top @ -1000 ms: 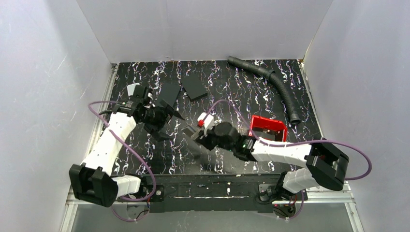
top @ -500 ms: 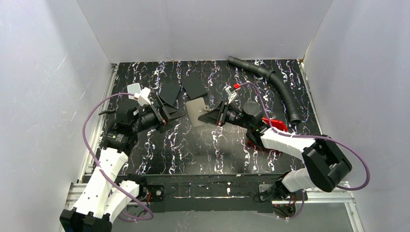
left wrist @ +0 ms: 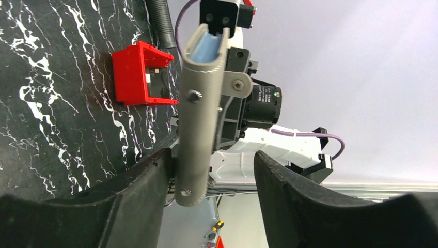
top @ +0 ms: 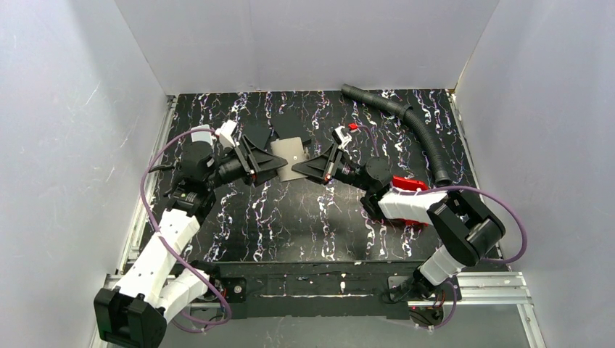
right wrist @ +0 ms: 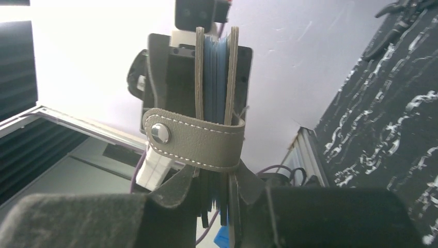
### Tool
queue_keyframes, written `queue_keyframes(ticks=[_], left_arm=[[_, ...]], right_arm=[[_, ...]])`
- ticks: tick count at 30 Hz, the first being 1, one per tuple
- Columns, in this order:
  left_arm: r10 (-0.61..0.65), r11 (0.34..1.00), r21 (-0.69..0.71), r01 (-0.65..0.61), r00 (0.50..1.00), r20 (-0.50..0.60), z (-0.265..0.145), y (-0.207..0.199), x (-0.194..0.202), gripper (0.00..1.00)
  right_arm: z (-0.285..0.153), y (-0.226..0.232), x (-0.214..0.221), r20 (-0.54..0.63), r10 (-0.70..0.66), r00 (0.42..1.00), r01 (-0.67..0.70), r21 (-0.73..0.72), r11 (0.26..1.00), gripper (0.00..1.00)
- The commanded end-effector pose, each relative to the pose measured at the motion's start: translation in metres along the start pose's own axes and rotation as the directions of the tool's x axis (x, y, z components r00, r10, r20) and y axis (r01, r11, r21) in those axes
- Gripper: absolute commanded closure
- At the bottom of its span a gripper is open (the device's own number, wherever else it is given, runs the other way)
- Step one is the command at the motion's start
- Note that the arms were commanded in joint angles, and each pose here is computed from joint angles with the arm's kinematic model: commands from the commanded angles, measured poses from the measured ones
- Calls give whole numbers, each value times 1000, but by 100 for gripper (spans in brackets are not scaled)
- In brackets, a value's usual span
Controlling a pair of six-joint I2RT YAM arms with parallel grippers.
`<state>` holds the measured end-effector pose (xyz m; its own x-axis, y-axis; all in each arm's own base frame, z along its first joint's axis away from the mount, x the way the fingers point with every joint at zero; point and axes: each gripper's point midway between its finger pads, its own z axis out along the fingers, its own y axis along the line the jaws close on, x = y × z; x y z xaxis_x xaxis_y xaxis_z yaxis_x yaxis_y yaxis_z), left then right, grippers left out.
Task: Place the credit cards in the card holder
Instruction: Close the card holder at the center of the board.
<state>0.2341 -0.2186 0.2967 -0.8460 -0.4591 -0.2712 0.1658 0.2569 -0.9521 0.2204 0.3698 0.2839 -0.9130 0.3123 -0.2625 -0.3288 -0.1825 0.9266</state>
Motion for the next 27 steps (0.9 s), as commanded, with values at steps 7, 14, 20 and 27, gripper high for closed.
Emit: queue_keyframes(ticks=[7,14,20,27], left_arm=[[46,998,37,-48,998,40,8,-17,-13,57],[83,996,26,-85,994,71,9,-17,-20,85],[189,956,-249,-158,976,107,-8,29,-22,100],[232,900,-397,-182,969,83,-25,56,-18,100]], right_arm=[[12,62,1,-1,-65,998,63,-201,978,99],[9,46,10,-26,-79,997,75,-134,988,98],[-16,-53,15,-143,-178,974,222,401,889,26],[-44,-78,4,-206,-272,940,341,582,738,15]])
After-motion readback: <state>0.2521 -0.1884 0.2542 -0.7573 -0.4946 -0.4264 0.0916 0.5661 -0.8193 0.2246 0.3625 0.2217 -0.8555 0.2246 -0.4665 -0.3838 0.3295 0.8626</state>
